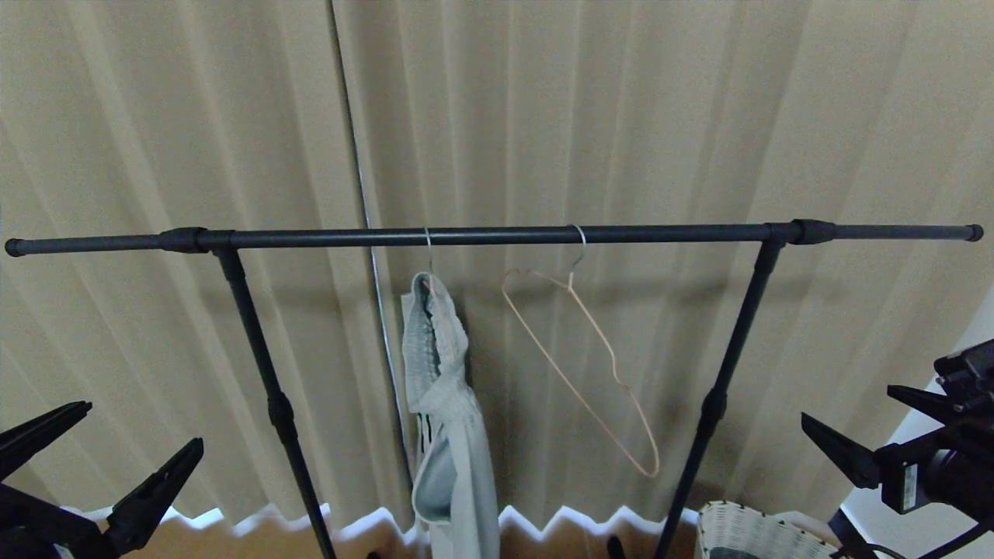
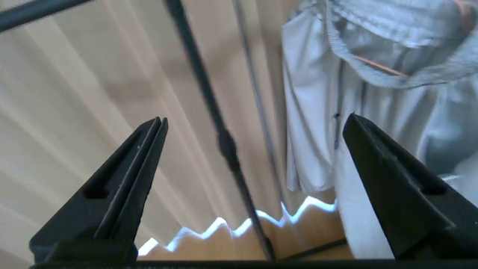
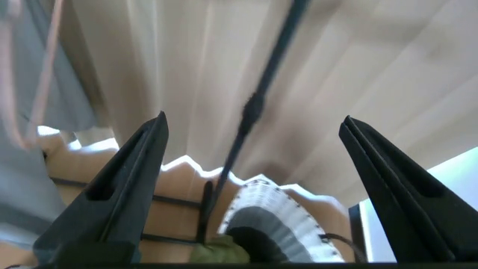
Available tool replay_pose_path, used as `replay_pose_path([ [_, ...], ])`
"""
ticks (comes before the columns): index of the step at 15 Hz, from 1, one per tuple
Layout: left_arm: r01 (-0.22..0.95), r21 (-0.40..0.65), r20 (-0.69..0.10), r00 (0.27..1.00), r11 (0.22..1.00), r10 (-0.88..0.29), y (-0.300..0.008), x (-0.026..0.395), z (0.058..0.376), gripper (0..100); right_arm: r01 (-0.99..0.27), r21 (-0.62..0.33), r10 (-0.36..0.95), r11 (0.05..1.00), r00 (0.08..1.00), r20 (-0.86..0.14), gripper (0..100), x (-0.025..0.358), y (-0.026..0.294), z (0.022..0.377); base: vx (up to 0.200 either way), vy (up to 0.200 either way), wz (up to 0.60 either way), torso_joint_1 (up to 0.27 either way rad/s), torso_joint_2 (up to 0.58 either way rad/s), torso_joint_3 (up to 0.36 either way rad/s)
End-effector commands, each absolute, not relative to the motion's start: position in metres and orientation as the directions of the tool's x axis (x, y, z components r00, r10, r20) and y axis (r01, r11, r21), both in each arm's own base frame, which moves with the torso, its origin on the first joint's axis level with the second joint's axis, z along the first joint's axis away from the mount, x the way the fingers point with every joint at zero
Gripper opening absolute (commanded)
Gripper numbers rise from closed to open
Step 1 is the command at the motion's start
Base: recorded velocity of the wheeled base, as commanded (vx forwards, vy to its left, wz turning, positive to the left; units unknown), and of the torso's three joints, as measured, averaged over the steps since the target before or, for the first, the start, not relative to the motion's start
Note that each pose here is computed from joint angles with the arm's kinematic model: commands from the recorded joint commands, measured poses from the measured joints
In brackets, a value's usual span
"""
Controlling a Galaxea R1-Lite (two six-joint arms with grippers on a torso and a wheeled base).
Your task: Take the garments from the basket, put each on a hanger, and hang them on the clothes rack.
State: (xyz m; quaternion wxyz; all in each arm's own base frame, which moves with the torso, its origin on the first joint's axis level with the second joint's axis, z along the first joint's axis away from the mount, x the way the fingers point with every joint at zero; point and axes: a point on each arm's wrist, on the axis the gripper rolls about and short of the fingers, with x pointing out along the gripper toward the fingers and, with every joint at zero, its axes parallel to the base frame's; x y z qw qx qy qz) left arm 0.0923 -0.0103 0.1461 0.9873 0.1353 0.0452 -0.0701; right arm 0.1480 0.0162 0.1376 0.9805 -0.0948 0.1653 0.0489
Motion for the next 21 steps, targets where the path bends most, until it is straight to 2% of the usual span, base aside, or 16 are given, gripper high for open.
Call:
replay_pose_path([
  [1, 0.151, 0.261, -0.110, 0.986, 0.953, -0.126, -0.010, 0.093, 0.146, 100, -0.129, -0.170, 0.065, 0.977, 0.940, -0.335, 100, 0.148, 0.016, 0.137, 0.000, -0.200, 0.00, 0.012, 0.00, 0.002],
  [5, 0.151, 0.261, -0.110, 0.986, 0.953, -0.126, -0.010, 0.093, 0.146, 100, -0.127, -0.171, 0.064, 0.977, 0.941, -0.332, 100, 0.148, 0.016, 0.138, 0.000, -0.200, 0.00, 0.001, 0.00, 0.004],
  [11, 0.156, 0.256, -0.116, 0.985, 0.954, -0.129, -0.011, 0.093, 0.145, 100, -0.115, -0.178, 0.045, 0.977, 0.934, -0.354, 100, 0.144, 0.014, 0.132, 0.000, 0.000, 0.00, 0.000, 0.00, 0.000],
  [17, 0.164, 0.242, -0.166, 0.978, 0.956, -0.126, -0.011, 0.103, 0.142, 100, -0.093, -0.182, 0.023, 0.979, 0.935, -0.353, 100, 0.144, 0.012, 0.131, 0.000, 0.000, 0.00, 0.000, 0.00, 0.000],
  [21, 0.162, 0.223, -0.156, 0.979, 0.961, -0.129, -0.012, 0.105, 0.145, 100, -0.083, -0.184, 0.013, 0.979, 0.936, -0.352, 100, 0.144, 0.010, 0.132, 0.000, 0.000, 0.00, 0.000, 0.00, 0.000],
])
